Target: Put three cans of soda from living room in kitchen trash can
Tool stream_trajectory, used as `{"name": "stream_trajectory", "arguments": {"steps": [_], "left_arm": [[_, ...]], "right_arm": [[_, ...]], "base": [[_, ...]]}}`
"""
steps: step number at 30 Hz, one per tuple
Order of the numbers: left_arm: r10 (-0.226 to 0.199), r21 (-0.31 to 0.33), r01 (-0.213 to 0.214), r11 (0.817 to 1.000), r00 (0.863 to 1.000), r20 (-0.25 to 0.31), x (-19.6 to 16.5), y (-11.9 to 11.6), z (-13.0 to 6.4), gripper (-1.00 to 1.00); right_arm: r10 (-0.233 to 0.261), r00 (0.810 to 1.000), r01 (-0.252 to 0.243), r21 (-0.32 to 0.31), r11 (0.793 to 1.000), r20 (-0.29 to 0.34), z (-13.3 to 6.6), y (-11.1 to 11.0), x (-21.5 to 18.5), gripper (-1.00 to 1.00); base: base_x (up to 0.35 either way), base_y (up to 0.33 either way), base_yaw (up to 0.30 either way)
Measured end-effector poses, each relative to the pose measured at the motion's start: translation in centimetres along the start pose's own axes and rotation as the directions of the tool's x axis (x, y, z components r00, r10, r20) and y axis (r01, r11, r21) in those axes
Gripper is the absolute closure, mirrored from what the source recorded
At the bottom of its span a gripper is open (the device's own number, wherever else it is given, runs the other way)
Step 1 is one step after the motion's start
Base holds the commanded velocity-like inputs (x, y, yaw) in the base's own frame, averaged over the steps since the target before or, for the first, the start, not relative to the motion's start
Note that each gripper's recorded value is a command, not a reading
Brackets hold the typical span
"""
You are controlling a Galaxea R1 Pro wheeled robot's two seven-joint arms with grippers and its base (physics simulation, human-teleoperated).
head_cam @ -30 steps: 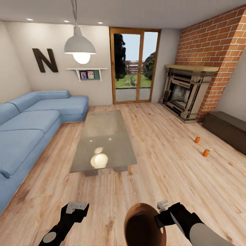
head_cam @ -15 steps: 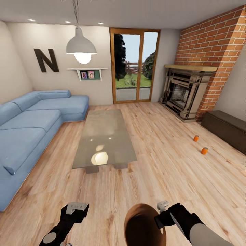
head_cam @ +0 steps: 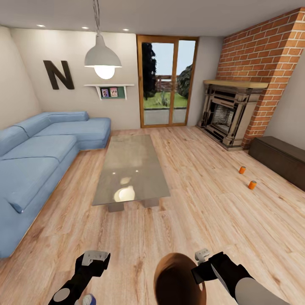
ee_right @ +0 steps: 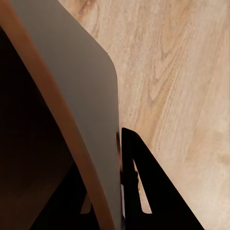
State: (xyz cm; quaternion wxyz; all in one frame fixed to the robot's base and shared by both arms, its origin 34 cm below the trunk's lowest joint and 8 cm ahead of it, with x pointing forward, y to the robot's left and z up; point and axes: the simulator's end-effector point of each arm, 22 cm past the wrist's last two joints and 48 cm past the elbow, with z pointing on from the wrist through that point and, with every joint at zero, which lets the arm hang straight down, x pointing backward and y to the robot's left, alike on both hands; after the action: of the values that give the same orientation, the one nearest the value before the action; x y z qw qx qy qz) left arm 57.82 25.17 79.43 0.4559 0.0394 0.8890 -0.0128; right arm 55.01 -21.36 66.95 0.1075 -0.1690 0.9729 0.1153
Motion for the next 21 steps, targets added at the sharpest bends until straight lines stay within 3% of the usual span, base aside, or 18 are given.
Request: {"name": "stream_trajectory", "arguments": {"steps": [21], "left_arm": [[-0.005,0.0,0.005,1.0,1.0,-0.029,1.4,0.0,0.1,-1.0]], "right_arm": [[0.002,1.0,-0.002,-0.009,1.0,-0.003,0.2,0.6,0.2,1.0]], "base": [[0.053,0.3,0.0]]}}
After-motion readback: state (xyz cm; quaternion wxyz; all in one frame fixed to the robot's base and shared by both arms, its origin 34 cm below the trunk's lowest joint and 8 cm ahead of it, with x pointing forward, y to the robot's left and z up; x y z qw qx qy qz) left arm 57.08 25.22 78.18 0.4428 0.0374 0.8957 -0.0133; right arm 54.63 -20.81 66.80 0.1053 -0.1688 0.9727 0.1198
